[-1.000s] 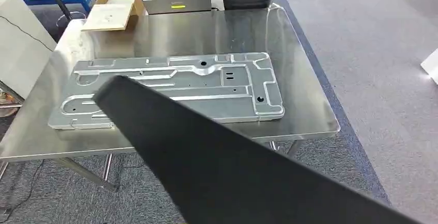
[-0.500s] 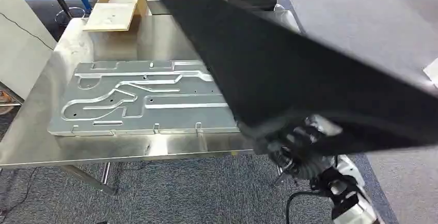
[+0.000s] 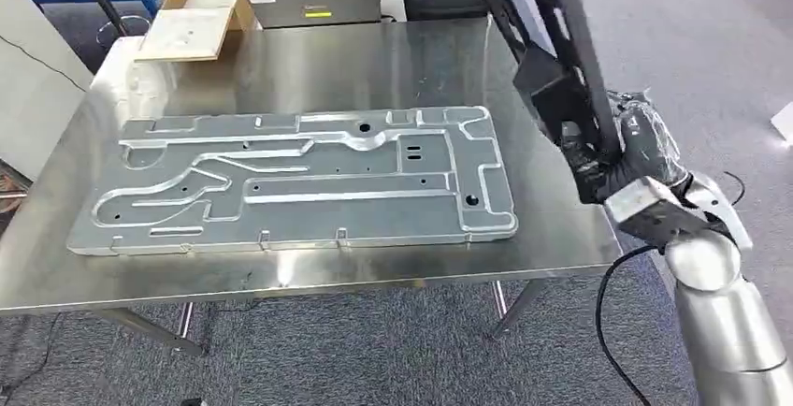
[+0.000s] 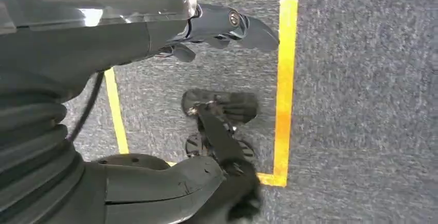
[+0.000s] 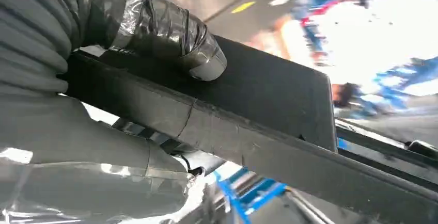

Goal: Take the parts from the cabinet and place them on the table.

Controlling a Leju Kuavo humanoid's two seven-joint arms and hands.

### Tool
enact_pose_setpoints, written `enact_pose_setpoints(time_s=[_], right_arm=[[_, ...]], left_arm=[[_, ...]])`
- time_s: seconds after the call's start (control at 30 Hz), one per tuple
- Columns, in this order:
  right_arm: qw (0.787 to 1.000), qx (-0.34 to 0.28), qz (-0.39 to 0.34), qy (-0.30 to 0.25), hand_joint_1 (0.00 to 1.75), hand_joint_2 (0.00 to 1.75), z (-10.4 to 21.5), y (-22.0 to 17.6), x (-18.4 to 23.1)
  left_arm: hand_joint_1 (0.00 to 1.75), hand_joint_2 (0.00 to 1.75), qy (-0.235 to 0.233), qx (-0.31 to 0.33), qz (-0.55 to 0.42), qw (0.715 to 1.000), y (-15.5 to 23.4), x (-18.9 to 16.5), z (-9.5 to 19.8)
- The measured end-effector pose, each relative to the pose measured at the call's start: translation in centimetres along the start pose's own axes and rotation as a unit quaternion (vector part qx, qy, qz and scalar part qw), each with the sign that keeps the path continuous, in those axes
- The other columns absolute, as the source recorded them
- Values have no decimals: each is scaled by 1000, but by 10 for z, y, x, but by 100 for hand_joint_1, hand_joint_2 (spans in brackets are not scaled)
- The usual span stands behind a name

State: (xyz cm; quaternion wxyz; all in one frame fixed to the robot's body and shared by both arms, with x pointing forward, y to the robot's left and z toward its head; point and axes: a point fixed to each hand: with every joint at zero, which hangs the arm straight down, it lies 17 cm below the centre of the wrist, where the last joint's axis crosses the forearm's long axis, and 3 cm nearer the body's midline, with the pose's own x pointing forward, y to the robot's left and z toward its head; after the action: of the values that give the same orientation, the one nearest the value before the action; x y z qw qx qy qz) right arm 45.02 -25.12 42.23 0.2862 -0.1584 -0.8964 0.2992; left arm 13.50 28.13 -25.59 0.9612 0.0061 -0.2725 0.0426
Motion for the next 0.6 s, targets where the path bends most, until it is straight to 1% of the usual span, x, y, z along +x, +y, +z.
enact_pose_setpoints(time_s=[0.07,0.13,0.2,0.27,0.3,0.37,0.43,0.5,0.57,0.6], right_arm=[[998,27,57,24,175,175,-7,6,-22],[988,76,123,53,175,175,-12,24,-49],[977,118,166,67,175,175,-20,40,-68],[967,148,195,68,175,175,-32,50,-77],[962,167,204,69,175,175,-35,59,-83],[953,206,211,76,175,175,-31,83,-96],[945,230,222,75,175,175,-32,94,-100],[931,268,241,60,175,175,-39,107,-101],[922,302,240,43,175,175,-46,133,-98],[918,316,238,39,175,175,-45,147,-98]], left_arm=[[0,175,-1,-1,-2,1000,0,2,-1],[0,175,-1,-4,-5,1000,0,3,-1],[0,175,-3,-7,-6,1000,-2,6,-2],[0,175,-5,-10,-9,1000,-3,10,-3],[0,175,-6,-11,-10,1000,-3,11,-4],[0,175,-6,-11,-10,1000,-4,13,-4],[0,175,-4,-14,-13,1000,-5,12,-4],[0,175,-3,-18,-16,1000,-7,12,-4],[0,175,-3,-21,-20,1000,-8,14,-5],[0,175,-3,-22,-23,999,-8,16,-6]])
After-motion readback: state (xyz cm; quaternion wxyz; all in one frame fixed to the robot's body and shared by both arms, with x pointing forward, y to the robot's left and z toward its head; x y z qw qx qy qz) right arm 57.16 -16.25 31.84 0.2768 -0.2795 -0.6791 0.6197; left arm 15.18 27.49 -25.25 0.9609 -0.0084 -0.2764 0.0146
